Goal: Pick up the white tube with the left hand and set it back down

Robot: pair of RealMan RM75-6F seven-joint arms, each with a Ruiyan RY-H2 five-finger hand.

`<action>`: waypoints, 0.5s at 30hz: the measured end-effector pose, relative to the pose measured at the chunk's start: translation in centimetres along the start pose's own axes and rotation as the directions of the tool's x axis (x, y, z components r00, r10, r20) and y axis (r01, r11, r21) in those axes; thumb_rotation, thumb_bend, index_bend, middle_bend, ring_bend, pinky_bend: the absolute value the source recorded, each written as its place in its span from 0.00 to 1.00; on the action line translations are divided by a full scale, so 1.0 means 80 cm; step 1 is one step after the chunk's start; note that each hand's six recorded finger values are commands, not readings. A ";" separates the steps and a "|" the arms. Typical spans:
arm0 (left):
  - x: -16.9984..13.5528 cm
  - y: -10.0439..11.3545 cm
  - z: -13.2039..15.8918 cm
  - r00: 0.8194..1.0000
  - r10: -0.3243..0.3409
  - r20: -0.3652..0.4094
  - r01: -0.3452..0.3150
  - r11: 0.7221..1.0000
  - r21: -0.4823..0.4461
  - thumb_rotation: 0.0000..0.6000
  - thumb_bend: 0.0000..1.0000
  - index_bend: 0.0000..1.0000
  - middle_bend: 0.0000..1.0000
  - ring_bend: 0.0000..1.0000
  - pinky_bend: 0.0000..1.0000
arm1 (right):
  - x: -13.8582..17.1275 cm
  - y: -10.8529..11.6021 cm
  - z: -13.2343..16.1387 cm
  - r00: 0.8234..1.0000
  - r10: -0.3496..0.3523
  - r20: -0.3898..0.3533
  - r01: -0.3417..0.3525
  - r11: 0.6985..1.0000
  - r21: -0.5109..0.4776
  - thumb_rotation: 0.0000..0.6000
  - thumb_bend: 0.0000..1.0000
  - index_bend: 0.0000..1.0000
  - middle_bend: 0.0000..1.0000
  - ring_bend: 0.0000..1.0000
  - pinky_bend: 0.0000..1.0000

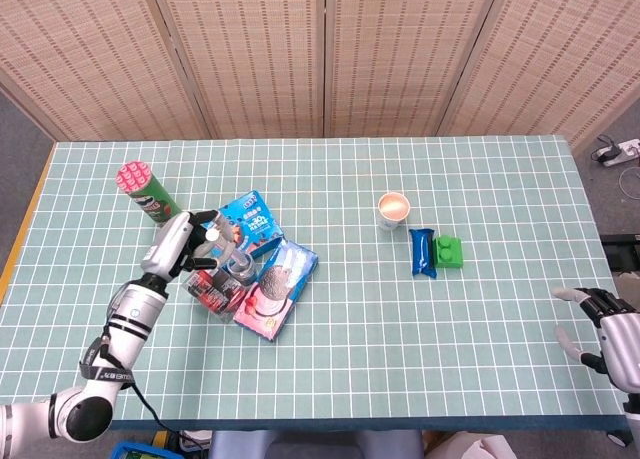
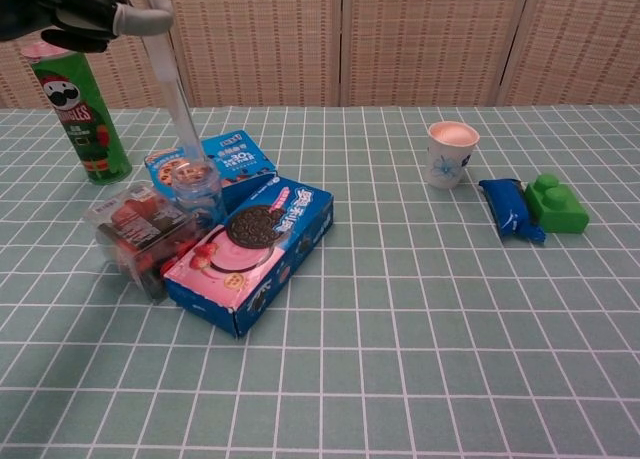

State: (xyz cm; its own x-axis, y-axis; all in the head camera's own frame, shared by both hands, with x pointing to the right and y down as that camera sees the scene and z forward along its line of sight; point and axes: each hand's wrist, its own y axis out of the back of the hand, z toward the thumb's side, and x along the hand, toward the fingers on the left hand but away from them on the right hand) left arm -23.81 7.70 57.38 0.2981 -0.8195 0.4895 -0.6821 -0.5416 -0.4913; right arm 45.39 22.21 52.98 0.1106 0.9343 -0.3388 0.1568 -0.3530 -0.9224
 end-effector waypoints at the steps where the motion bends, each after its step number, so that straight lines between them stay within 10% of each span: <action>1: 0.001 -0.001 -0.002 1.000 -0.001 -0.003 0.001 1.000 0.004 1.00 0.51 0.76 1.00 1.00 1.00 | 0.000 0.000 0.000 1.000 0.000 -0.001 0.000 1.000 0.000 1.00 0.29 0.33 0.39 0.32 0.48; 15: 0.008 -0.013 -0.023 0.999 -0.011 -0.034 0.012 1.000 0.024 1.00 0.51 0.76 1.00 1.00 1.00 | 0.001 0.001 0.000 1.000 -0.003 -0.001 0.003 1.000 -0.003 1.00 0.29 0.33 0.39 0.32 0.48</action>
State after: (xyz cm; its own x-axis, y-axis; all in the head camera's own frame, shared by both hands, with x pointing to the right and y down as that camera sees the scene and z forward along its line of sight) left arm -24.10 8.08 59.53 0.2826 -0.8066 0.5191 -0.6622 -0.5556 -0.5028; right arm 45.44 22.24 52.88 0.1115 0.9352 -0.3362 0.1604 -0.3508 -0.9226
